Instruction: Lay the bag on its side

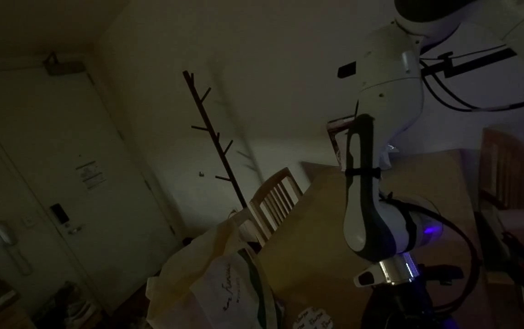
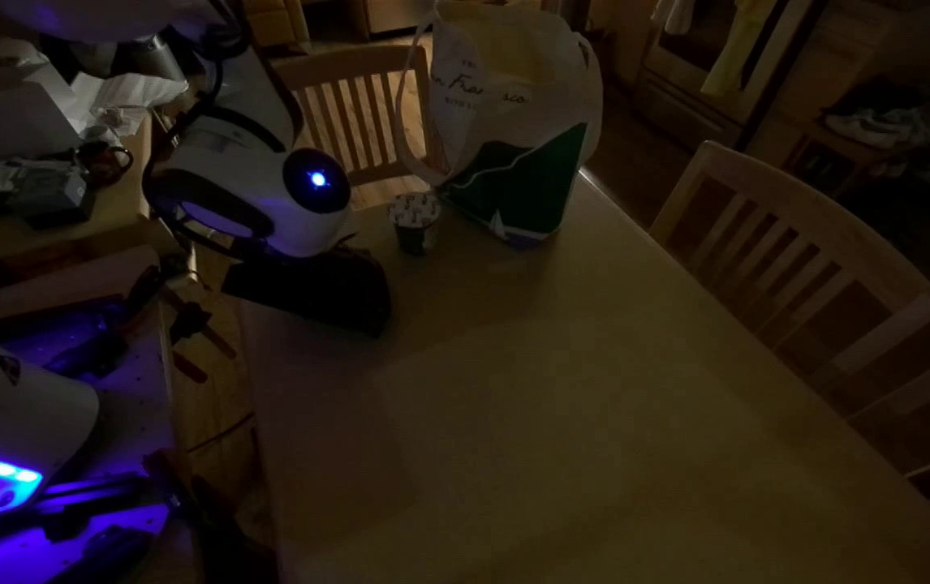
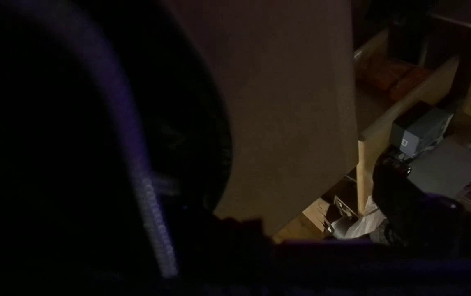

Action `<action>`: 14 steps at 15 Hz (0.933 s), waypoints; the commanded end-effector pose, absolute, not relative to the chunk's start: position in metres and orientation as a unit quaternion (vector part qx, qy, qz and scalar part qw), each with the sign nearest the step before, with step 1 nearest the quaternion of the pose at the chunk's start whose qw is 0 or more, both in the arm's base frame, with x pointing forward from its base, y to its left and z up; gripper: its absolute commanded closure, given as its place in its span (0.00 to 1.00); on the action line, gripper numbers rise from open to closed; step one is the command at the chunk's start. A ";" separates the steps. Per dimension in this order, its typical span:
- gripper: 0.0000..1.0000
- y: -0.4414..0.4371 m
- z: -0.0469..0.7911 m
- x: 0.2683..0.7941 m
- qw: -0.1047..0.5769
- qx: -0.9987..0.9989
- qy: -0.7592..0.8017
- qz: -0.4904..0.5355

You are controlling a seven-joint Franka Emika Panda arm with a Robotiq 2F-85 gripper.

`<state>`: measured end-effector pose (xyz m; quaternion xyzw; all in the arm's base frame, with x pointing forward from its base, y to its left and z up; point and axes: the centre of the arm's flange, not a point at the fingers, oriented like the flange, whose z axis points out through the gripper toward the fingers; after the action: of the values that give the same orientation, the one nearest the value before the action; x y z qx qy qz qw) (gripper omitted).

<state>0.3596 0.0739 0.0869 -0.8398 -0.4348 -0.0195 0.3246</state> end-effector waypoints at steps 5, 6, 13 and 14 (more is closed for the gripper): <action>0.00 0.054 0.072 0.337 0.181 -0.854 -0.480 -0.082; 0.00 0.052 0.077 0.338 0.153 -0.862 -0.475 -0.092; 0.00 0.034 0.092 0.348 0.028 -0.892 -0.426 -0.149; 0.00 0.033 0.092 0.350 0.035 -0.894 -0.419 -0.154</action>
<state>0.3738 0.0305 0.1045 -0.8860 -0.4409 -0.1374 0.0415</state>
